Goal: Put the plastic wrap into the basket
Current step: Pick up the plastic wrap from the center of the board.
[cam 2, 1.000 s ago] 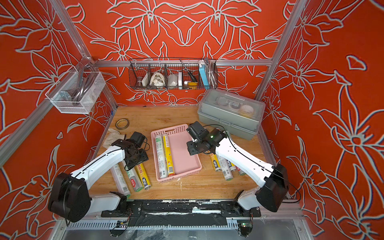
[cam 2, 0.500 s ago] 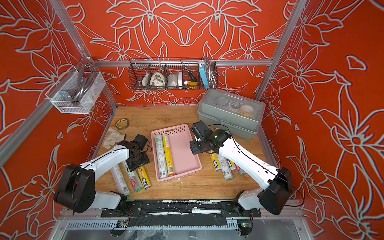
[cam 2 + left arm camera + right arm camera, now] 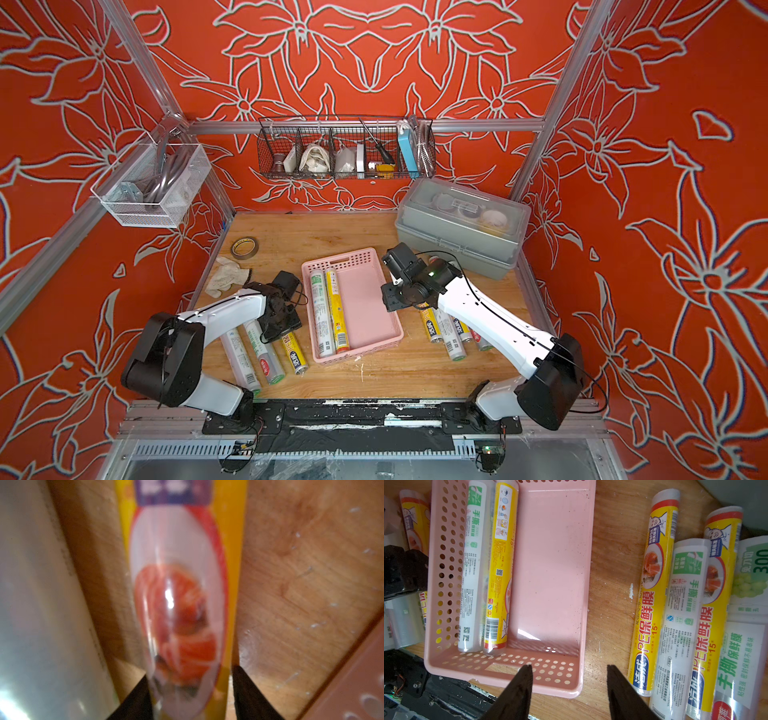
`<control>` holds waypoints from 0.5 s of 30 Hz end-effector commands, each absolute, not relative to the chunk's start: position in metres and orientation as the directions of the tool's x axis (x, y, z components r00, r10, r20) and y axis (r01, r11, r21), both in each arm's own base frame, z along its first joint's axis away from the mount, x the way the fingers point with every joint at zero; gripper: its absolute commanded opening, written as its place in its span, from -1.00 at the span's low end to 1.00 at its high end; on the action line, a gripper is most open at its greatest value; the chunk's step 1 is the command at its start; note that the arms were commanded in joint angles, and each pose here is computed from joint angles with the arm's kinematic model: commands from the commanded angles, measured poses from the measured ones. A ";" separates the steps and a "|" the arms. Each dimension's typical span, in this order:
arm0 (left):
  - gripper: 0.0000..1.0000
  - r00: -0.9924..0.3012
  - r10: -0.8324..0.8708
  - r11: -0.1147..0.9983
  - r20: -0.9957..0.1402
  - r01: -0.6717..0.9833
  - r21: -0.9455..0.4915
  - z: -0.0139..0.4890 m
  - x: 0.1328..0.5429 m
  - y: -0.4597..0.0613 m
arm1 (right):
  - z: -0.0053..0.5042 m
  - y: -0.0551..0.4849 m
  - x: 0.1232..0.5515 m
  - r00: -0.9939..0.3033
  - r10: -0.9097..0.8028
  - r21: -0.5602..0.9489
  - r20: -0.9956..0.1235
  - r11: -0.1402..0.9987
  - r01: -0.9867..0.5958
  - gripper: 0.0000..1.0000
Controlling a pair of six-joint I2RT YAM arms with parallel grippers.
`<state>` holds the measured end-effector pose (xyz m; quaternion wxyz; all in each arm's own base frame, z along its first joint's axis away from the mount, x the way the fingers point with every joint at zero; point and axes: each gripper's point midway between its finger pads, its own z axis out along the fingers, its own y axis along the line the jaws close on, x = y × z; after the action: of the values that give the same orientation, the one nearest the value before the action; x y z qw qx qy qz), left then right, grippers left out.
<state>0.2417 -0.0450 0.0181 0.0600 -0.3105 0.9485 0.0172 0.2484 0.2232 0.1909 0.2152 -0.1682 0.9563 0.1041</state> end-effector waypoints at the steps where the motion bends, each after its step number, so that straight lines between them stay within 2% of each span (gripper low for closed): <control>1: 0.02 -0.803 -0.583 0.808 -0.123 -0.589 0.014 0.014 0.239 -0.042 | 0.191 0.217 0.245 -0.854 -0.278 0.125 -0.441 0.922 -0.365 0.16; 7: -0.24 -0.811 -0.564 0.819 -0.155 -0.573 0.015 0.028 0.241 -0.038 | 0.190 0.216 0.245 -0.854 -0.278 0.123 -0.440 0.923 -0.364 0.16; 15: -0.35 -0.806 -0.538 0.829 -0.247 -0.559 0.017 0.080 0.245 -0.027 | 0.192 0.210 0.245 -0.851 -0.273 0.114 -0.448 0.927 -0.357 0.16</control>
<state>0.2460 -0.0371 0.0528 0.0949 -0.2963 0.9500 0.0265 0.2495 0.2201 0.1913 0.2164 -0.1642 0.9568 0.1040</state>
